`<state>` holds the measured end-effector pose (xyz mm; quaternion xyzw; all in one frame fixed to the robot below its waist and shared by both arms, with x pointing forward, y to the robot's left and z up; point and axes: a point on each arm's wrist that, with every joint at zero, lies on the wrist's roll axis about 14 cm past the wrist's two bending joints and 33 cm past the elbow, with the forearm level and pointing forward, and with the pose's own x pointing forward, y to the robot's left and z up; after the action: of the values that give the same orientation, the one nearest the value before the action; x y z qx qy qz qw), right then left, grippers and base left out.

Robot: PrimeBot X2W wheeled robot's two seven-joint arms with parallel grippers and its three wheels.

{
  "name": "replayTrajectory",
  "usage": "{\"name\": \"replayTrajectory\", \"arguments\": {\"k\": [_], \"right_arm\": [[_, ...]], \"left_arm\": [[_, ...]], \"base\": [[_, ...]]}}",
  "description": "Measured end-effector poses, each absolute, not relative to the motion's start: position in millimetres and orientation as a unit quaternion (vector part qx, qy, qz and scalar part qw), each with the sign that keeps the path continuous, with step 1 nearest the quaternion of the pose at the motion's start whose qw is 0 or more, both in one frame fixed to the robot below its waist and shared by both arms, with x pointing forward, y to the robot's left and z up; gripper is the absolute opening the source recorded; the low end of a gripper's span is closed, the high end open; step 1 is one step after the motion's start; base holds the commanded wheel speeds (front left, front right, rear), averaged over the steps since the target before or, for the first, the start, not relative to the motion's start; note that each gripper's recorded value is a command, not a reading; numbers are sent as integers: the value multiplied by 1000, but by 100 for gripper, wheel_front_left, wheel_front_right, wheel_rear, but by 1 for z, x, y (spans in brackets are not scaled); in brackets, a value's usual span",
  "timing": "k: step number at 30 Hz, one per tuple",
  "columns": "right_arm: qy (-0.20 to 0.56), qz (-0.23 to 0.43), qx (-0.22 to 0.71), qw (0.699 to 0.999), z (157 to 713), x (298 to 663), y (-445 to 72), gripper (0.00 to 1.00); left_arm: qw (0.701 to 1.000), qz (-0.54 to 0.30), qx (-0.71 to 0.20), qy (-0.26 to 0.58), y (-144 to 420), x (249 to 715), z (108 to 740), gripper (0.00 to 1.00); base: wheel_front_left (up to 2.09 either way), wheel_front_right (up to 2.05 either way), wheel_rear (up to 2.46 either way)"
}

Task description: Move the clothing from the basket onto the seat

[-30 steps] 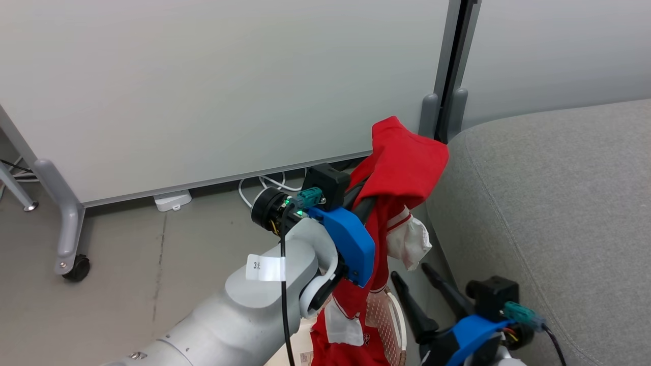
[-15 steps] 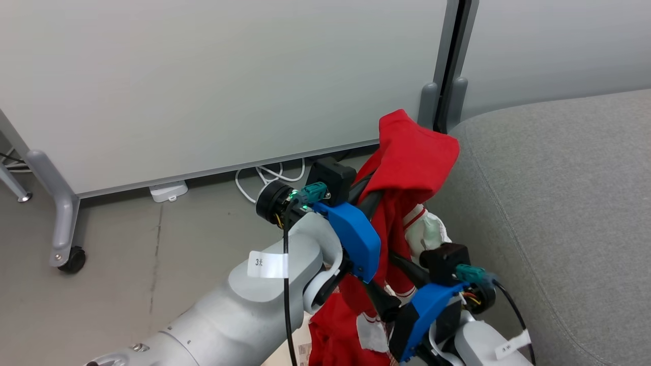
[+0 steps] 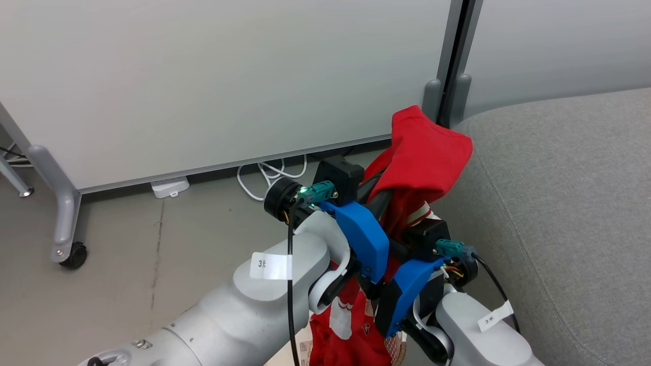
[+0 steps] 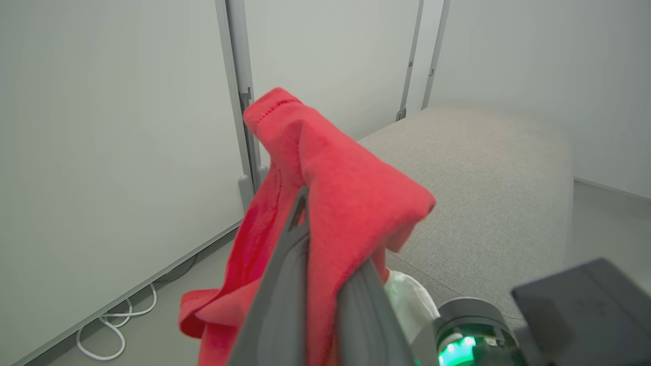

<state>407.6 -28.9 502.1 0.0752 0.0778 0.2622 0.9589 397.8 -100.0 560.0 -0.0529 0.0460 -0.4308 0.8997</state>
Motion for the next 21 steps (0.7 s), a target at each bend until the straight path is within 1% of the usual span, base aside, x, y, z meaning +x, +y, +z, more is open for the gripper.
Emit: {"name": "replayTrajectory", "arguments": {"k": [7, 8, 9, 10, 11, 21], "right_arm": [[64, 269, 72, 958, 509, 415, -25, 100], [65, 269, 70, 958, 509, 416, -25, 54], [64, 269, 70, 959, 508, 416, -26, 35], [65, 268, 69, 959, 508, 417, -26, 13], [65, 267, 67, 959, 507, 418, -27, 0], [69, 252, 54, 964, 500, 420, -38, 0]], "left_arm": [[898, -434, -58, 46, -102, 396, 561, 0], [898, -434, -60, 45, -102, 396, 561, 0], [898, -434, -62, 44, -102, 396, 562, 0], [897, -435, -62, 44, -103, 396, 562, 0], [897, -435, -62, 44, -103, 395, 563, 0], [899, -431, -59, 44, -100, 396, 562, 0]], "base": [[0, 0, 0], [0, 0, 0], [0, 0, 0], [0, 0, 0], [0, 0, 0], [0, 0, 0]]}}
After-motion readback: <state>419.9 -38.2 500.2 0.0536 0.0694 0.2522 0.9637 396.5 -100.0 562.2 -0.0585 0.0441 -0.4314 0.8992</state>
